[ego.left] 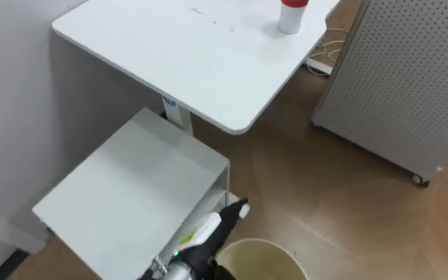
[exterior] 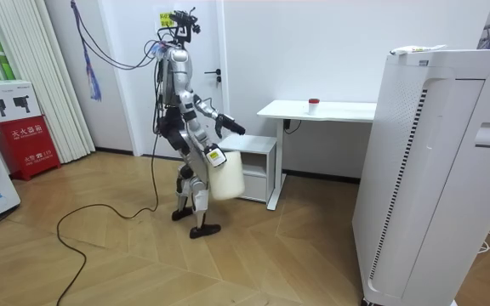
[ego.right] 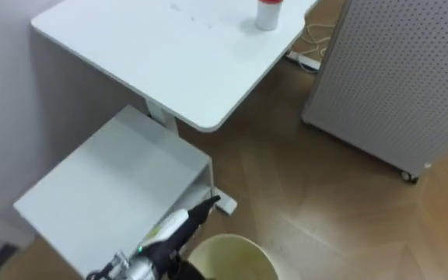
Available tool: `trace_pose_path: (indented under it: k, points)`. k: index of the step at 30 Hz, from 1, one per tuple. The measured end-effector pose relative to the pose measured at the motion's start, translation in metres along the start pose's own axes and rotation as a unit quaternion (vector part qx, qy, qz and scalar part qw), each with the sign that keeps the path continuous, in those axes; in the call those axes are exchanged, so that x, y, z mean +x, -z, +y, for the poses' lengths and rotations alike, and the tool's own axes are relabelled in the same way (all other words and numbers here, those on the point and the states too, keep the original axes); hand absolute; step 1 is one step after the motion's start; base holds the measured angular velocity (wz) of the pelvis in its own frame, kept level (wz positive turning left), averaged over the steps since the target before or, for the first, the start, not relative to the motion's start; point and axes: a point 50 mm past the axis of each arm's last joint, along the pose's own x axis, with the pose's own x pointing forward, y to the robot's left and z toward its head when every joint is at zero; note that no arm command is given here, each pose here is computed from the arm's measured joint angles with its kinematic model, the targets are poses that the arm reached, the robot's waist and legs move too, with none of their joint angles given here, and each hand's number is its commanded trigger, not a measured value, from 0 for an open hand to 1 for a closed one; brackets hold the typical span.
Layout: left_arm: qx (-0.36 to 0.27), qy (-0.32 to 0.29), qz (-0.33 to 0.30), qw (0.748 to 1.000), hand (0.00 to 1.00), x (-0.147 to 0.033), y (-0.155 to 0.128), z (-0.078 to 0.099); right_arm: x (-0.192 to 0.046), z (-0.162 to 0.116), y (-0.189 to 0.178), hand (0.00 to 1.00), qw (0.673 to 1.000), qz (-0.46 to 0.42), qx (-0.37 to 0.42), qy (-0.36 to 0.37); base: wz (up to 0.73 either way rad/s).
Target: Pick garbage
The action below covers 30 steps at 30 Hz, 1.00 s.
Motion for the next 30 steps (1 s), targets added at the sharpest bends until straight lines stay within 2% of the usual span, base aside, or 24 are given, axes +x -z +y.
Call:
trace_pose_path:
  k: [2,4,9,15,23,30]
  points:
    - [-0.007,-0.018,-0.002,1.000,0.00,-0.008,0.002,0.005,-0.004,-0.005,0.009,1.00,1.000,0.008,0.006,0.006,-0.52]
    - [-0.023,-0.062,-0.001,0.998,0.00,-0.018,0.002,0.016,-0.008,-0.009,0.016,1.00,1.000,0.014,0.017,0.012,-0.72]
    - [-0.034,-0.158,-0.020,0.987,0.00,-0.025,-0.003,0.045,-0.011,-0.009,0.023,1.00,0.999,0.022,0.022,0.003,-0.41]
    - [-0.040,-0.244,-0.063,0.967,0.00,-0.037,-0.018,0.066,-0.013,-0.012,0.025,1.00,1.000,0.022,0.018,-0.002,-0.17]
    - [-0.041,-0.286,-0.075,0.955,0.00,-0.045,-0.022,0.074,-0.017,-0.015,0.035,1.00,0.999,0.035,0.018,0.000,-0.02]
    - [-0.032,-0.319,-0.110,0.941,0.00,-0.053,-0.036,0.086,-0.020,-0.016,0.040,1.00,0.999,0.041,0.016,0.003,-0.06]
